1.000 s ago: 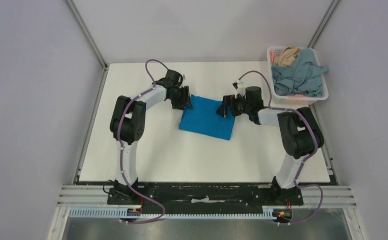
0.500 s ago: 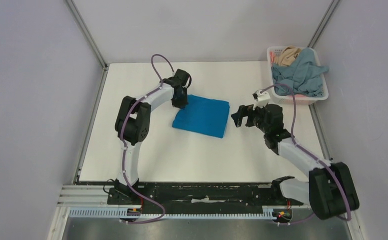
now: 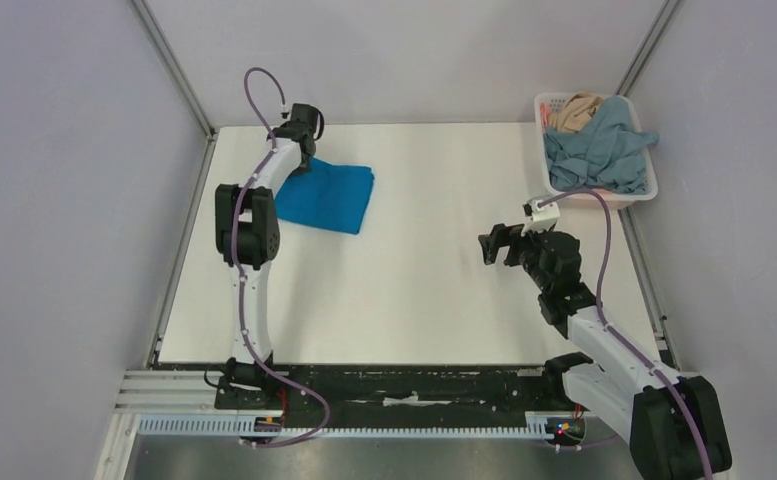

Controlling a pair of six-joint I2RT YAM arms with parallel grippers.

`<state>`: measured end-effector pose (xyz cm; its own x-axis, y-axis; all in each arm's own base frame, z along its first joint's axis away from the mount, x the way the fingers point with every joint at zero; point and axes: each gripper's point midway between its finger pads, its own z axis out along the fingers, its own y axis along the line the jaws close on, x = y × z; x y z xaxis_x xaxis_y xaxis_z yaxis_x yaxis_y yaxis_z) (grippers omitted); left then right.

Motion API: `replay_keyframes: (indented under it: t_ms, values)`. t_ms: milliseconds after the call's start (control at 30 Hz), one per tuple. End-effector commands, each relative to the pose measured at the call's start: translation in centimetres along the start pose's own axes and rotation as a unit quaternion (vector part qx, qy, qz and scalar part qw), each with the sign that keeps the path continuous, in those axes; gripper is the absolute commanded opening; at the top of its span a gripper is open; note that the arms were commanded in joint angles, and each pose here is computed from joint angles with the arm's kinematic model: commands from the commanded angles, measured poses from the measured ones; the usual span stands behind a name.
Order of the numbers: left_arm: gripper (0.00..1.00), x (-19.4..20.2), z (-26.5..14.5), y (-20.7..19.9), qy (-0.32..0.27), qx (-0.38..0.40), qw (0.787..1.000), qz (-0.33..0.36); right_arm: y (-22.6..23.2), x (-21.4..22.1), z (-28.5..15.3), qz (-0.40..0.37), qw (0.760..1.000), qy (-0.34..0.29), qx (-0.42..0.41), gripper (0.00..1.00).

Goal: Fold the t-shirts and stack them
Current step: Put the neatly folded tshirt into the corner of the board with the left arm

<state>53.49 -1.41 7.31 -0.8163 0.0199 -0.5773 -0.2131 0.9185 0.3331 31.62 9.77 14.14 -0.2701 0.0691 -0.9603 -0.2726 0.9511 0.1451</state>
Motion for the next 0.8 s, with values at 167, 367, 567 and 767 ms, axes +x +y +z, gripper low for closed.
replay_keyframes:
  t_ms: [167,367,567,767]
  values:
    - [0.02,-4.5,6.5,8.4,-0.016,-0.095,0.994,0.042,1.0,-0.7,0.8,-0.007,0.999,-0.004,-0.032,0.98]
    - [0.02,-6.6,8.2,11.4,-0.048,-0.114,0.992,0.026,0.9,-0.6,1.1,-0.007,1.000,0.003,-0.029,0.98]
    - [0.02,-8.8,7.8,15.6,-0.078,-0.181,0.980,-0.026,0.5,-0.1,0.8,0.000,1.000,0.014,-0.015,0.98]
    - [0.02,-10.8,6.4,17.6,-0.114,-0.217,0.968,-0.053,-0.2,-0.4,0.3,0.004,1.000,0.013,0.009,0.98]
